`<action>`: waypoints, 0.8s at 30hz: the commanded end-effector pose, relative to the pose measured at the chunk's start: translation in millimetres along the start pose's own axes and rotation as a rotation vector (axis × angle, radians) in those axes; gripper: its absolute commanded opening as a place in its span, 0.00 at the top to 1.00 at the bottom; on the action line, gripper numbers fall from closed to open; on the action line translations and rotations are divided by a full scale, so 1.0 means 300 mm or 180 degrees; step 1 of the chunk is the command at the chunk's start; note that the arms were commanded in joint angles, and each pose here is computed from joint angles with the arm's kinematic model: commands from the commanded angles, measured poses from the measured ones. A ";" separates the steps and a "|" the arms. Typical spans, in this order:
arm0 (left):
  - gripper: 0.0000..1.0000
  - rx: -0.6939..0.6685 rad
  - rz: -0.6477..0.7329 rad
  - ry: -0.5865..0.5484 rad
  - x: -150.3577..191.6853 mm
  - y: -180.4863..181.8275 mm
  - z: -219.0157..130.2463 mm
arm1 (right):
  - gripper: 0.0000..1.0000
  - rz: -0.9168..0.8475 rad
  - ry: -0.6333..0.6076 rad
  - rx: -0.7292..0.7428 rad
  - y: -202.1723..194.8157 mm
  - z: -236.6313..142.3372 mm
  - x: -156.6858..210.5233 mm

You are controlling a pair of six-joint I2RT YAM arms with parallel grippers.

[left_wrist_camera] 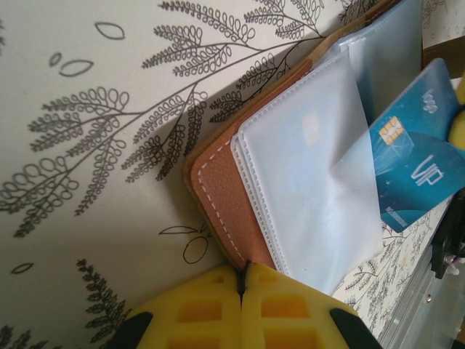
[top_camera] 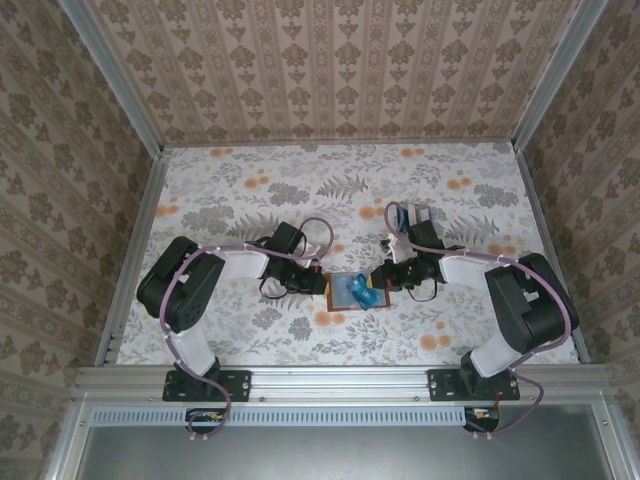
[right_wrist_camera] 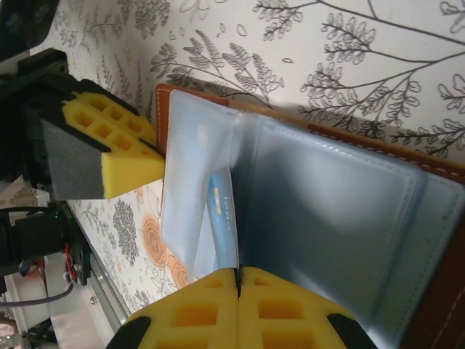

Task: Put the credit cards into the card holder
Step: Insert the credit card into the card slot.

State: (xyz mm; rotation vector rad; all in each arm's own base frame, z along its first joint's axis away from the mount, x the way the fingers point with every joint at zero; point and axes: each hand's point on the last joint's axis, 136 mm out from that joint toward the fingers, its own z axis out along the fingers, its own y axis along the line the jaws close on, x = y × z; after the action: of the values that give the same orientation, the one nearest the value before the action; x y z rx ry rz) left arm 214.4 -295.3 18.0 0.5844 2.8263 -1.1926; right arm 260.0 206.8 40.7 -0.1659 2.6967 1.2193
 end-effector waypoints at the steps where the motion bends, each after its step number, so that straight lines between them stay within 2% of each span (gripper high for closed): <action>1: 1.00 -0.0211 -0.0191 0.0346 0.126 0.075 0.058 | 1.00 0.0382 -0.0097 -0.0023 -0.043 0.032 0.006; 5: 1.00 -0.0176 -0.0233 0.0326 0.134 0.074 0.062 | 1.00 0.0588 -0.0345 0.0132 -0.090 0.032 -0.007; 13: 1.00 -0.0140 -0.0277 0.0319 0.136 0.071 0.067 | 1.00 0.0756 -0.0707 0.0223 -0.102 0.023 -0.049; 24: 1.00 -0.0010 -0.0401 0.0248 0.123 0.055 0.086 | 1.00 0.0586 -0.0961 0.0306 -0.048 0.076 -0.055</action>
State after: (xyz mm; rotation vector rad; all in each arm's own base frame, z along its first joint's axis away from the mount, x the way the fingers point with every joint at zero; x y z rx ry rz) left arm 213.0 -300.7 18.1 0.4958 2.8003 -1.2836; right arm 278.0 218.0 27.9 0.2114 2.5518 1.1437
